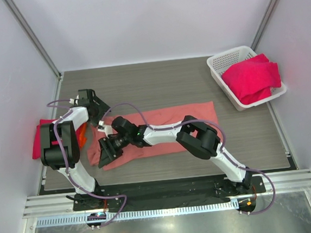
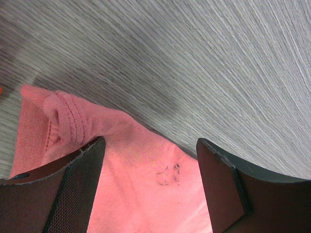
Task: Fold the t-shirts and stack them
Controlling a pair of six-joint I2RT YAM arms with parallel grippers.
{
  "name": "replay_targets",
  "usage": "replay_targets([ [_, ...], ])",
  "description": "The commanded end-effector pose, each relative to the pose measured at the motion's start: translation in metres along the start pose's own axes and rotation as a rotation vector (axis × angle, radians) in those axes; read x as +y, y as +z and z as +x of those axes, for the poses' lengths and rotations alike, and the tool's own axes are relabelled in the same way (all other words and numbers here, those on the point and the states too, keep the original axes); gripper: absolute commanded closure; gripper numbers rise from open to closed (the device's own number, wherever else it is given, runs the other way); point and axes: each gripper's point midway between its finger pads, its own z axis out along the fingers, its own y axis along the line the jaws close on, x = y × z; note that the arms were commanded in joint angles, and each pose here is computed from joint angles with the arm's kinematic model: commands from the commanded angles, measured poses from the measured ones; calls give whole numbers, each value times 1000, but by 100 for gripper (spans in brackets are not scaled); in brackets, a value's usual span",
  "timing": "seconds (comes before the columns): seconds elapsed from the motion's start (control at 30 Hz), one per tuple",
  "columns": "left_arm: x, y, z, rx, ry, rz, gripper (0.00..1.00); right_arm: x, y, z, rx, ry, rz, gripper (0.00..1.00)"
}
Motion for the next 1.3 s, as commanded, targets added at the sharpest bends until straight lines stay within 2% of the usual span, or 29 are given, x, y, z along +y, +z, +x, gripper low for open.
replay_targets([
  [0.0,34,8,14,49,18,-120,22,18,1,-12,-23,-20,-62,36],
  [0.13,33,5,13,46,22,-113,21,16,-13,-14,-40,-18,-33,36],
  [0.2,28,-3,8,24,23,-94,20,24,-36,-31,-104,-36,-23,37],
  [0.27,21,-14,2,-2,33,-66,18,4,-61,-34,-138,-13,38,39],
  [0.3,20,-18,2,-9,38,-61,18,14,-80,-47,-197,-40,67,40],
  [0.33,18,-22,0,-21,44,-54,17,-7,-92,-33,-181,4,141,40],
  [0.4,13,-37,-6,-54,52,-41,16,-26,-127,-43,-240,-4,252,43],
  [0.5,14,-58,-10,-77,38,-49,13,-60,-188,-33,-293,41,466,44],
  [0.7,9,-107,12,-134,23,11,9,-105,-316,10,-456,146,895,45],
  [0.73,8,-111,16,-133,19,22,6,-119,-336,32,-450,203,975,43],
  [0.77,9,-114,22,-127,8,32,2,-119,-366,31,-541,205,1079,35],
  [0.8,10,-118,25,-130,10,42,1,-121,-378,38,-557,221,1118,31],
  [0.83,13,-122,30,-130,-4,53,0,-131,-393,56,-557,263,1184,22],
  [0.9,14,-125,37,-119,-7,70,0,-135,-418,67,-597,288,1276,21],
  [0.97,17,-125,47,-94,-14,75,0,-144,-430,88,-577,348,1341,22],
  [1.03,21,-122,54,-79,-16,67,0,-153,-434,107,-536,394,1389,27],
  [1.13,23,-113,63,-56,1,50,2,-160,-428,124,-500,455,1395,54],
  [1.17,22,-110,66,-52,17,45,3,-164,-426,131,-494,477,1397,67],
  [1.23,21,-102,69,-33,32,23,3,-166,-428,134,-502,489,1416,80],
  [1.27,20,-99,70,-27,40,16,3,-166,-429,134,-507,489,1422,91],
])
